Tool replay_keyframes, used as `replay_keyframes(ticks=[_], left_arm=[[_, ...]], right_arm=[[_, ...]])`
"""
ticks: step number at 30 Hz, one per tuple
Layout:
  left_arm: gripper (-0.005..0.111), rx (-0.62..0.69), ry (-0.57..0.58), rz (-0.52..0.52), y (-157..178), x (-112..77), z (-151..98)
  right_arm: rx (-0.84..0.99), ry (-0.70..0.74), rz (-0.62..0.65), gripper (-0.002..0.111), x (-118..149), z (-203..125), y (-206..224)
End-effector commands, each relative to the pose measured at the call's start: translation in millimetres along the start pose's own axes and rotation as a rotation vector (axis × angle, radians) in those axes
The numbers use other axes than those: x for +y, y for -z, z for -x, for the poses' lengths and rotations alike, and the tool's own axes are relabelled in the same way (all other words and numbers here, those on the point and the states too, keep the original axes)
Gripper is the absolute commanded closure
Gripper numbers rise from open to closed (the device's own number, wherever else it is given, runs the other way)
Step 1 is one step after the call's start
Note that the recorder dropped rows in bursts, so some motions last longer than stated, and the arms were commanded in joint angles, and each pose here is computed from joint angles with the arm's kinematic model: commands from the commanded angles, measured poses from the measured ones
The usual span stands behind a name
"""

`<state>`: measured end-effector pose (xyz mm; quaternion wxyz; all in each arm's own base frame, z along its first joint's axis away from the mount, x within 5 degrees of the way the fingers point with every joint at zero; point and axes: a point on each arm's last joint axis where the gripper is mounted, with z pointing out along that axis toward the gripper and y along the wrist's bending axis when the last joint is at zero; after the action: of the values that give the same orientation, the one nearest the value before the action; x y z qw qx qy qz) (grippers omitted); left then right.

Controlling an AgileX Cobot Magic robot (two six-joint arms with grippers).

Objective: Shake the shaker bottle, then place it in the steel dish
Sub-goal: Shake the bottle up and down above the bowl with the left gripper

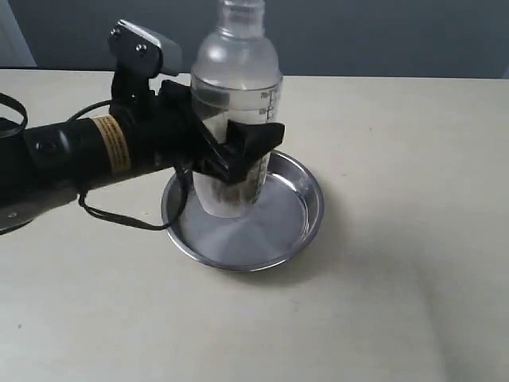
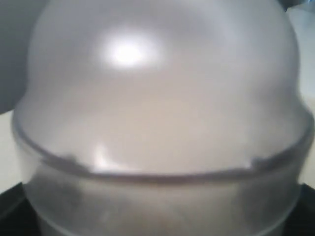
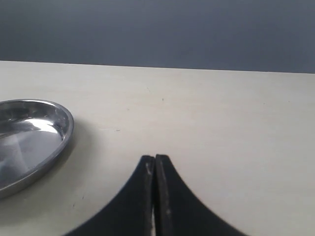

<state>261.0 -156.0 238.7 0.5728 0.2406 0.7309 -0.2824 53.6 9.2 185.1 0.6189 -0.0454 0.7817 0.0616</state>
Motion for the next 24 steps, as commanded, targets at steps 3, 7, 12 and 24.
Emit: replay_keyframes(ticks=[3,7,12,24], left_arm=[[0.107,-0.021,-0.002,0.047,-1,0.1,7],[0.107,-0.095,0.129,-0.074,-9,-4.4,-17],[0.107,-0.164,-0.029,0.007,-2,-12.2,29],[0.107,0.007,-0.026,0.070,-10,-6.0,1]], right_arm=[[-0.013,0.005,0.003,0.109,0,1,0],[-0.013,0.005,0.003,0.109,0,1,0],[-0.013,0.005,0.003,0.109,0,1,0],[-0.010,0.005,0.003,0.109,0,0,0]])
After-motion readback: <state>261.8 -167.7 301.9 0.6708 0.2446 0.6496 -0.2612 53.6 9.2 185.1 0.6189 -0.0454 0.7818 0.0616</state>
